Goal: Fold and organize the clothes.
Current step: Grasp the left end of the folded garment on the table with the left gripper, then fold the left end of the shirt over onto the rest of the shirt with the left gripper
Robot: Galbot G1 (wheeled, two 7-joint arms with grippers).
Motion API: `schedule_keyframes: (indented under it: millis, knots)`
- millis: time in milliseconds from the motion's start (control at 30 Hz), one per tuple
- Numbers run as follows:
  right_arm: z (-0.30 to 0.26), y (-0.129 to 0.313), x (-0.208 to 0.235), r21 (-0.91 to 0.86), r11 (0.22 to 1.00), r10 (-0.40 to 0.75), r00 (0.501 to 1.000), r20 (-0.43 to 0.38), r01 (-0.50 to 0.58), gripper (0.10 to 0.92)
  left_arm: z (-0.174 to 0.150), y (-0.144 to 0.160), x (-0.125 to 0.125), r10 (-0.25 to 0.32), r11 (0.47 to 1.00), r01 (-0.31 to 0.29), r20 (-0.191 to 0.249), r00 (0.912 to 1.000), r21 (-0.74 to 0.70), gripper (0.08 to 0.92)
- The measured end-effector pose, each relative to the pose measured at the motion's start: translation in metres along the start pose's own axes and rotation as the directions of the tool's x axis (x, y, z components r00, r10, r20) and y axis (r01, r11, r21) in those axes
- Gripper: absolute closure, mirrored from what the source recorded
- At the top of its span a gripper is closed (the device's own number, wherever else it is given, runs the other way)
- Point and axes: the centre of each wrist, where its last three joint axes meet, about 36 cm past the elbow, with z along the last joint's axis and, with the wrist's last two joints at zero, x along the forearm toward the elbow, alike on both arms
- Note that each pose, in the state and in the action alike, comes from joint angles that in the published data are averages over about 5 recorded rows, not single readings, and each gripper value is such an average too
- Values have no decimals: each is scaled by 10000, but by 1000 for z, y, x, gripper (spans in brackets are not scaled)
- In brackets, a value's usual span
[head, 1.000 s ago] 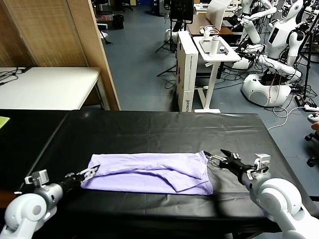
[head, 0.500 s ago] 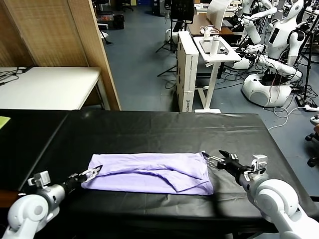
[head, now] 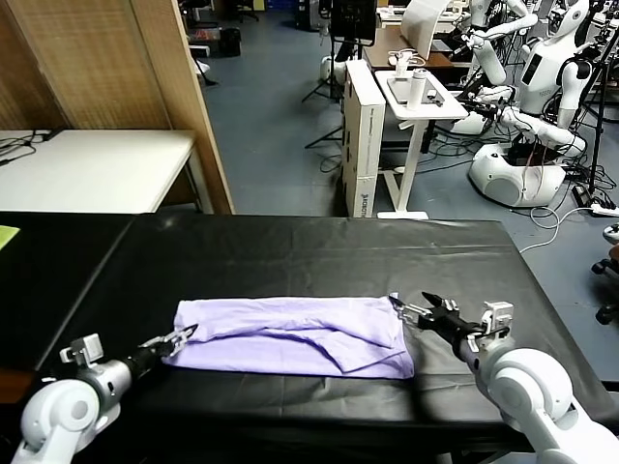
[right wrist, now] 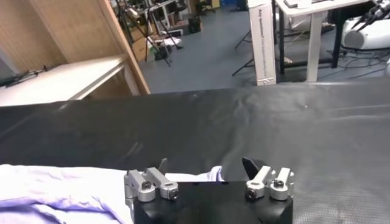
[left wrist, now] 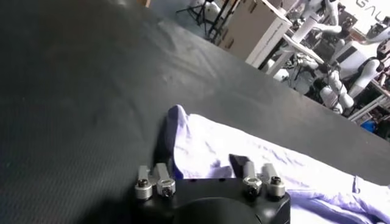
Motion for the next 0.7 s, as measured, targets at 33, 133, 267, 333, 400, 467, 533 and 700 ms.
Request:
schedule_keyframes:
  millis: [33,133,267,333,400,467,533,700]
  knots:
    - [0,0,0,9,10000,3,10000,5,-3,115,0,-1,0,-25,10000,25,18,10000,-13,738]
    - [1,1,-1,12,10000,17,10000,17,-17,115,-2,-5,3,-168,9997,169,116,9998,-169,826]
    - [3,1,0,-4,10000,71,10000,54,-71,115,-5,-11,9,-566,9947,589,288,9980,-840,816]
    - [3,1,0,8,9999,112,9999,97,-112,115,-7,-13,13,-904,9856,954,417,9950,-1393,820]
    - [4,1,0,13,9999,135,9998,148,-136,115,-10,-14,19,-1333,9691,1419,559,9895,-2017,820]
    - [6,2,-1,3,9999,138,9997,180,-138,115,-14,-13,24,-1808,9448,1934,715,9809,-2643,820]
    - [8,3,-2,-5,9999,128,9998,177,-127,115,-19,-11,31,-2283,9130,2466,937,9691,-3251,820]
    - [12,7,-4,1,10000,55,9999,118,-55,115,-32,-2,51,-3095,8030,3795,2226,9245,-4595,820]
